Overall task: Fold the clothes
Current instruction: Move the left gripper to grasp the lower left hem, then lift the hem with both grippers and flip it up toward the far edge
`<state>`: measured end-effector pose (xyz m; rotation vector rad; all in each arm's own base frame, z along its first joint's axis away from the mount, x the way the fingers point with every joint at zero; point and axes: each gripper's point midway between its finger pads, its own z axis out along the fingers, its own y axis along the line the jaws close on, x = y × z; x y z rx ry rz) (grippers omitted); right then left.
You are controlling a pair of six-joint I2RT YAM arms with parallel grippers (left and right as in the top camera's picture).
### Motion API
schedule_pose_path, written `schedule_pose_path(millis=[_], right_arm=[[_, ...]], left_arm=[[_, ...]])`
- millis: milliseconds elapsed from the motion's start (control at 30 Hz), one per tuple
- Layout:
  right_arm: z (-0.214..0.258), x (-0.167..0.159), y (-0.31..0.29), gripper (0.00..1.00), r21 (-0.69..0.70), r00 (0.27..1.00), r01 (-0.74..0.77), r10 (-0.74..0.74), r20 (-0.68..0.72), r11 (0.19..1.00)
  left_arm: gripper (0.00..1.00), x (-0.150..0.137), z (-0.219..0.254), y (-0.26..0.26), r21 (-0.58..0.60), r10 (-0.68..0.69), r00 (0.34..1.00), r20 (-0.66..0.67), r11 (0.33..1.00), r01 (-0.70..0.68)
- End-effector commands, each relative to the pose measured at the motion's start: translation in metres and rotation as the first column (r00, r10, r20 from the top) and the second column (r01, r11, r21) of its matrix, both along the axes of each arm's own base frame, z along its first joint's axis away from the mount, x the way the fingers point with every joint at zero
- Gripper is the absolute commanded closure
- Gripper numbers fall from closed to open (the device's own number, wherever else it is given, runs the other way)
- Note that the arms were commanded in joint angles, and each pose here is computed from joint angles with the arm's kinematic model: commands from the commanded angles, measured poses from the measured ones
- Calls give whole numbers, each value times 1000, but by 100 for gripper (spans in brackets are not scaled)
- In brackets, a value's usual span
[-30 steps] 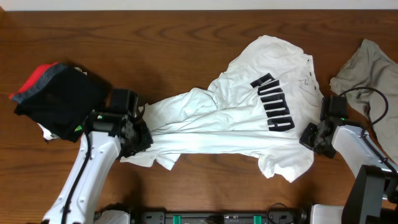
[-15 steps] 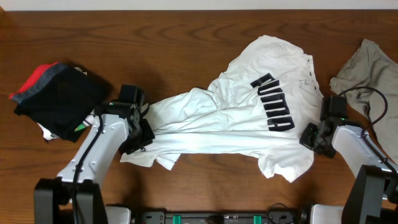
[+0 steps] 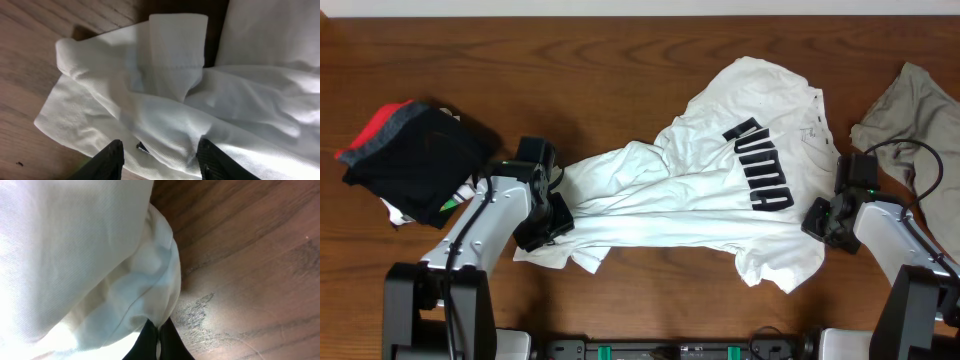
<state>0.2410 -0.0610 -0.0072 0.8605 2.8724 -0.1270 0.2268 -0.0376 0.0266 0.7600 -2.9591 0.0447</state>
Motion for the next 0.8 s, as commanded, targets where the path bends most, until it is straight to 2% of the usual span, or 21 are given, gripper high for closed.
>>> schedule_pose_path(millis=[0, 100, 133, 367, 500, 567, 600, 767], right_arm=[[-21, -25, -4, 99, -7, 995, 5, -6, -95, 1000], [-21, -25, -4, 99, -7, 995, 5, -6, -95, 1000], [-21, -25, -4, 99, -7, 995, 5, -6, -96, 1000], [-21, -25, -4, 99, -7, 995, 5, -6, -96, 1000], [-21, -25, -4, 99, -7, 995, 5, -6, -95, 1000], [-21, -25, -4, 99, -7, 995, 5, -6, -96, 1000], [-21, -25, -4, 99, -7, 995, 5, -6, -96, 1000], [-21, -25, -4, 99, -8, 996, 5, -6, -94, 1000]], left_arm=[[50, -11, -8, -1, -13, 15, 999, -38, 1000, -15], [52, -13, -10, -1, -12, 15, 999, -43, 1000, -15], [57, -14, -10, -1, -12, 15, 999, -44, 1000, -15], [58, -17, -13, 0, -11, 15, 999, -51, 1000, -15], [70, -15, -14, 0, -12, 14, 999, -42, 1000, -15], [90, -13, -14, -1, -13, 14, 999, -34, 1000, -14], [94, -12, -14, -1, -13, 13, 999, -32, 1000, -14], [94, -9, -12, 1, -6, -19, 1000, -13, 1000, 19]])
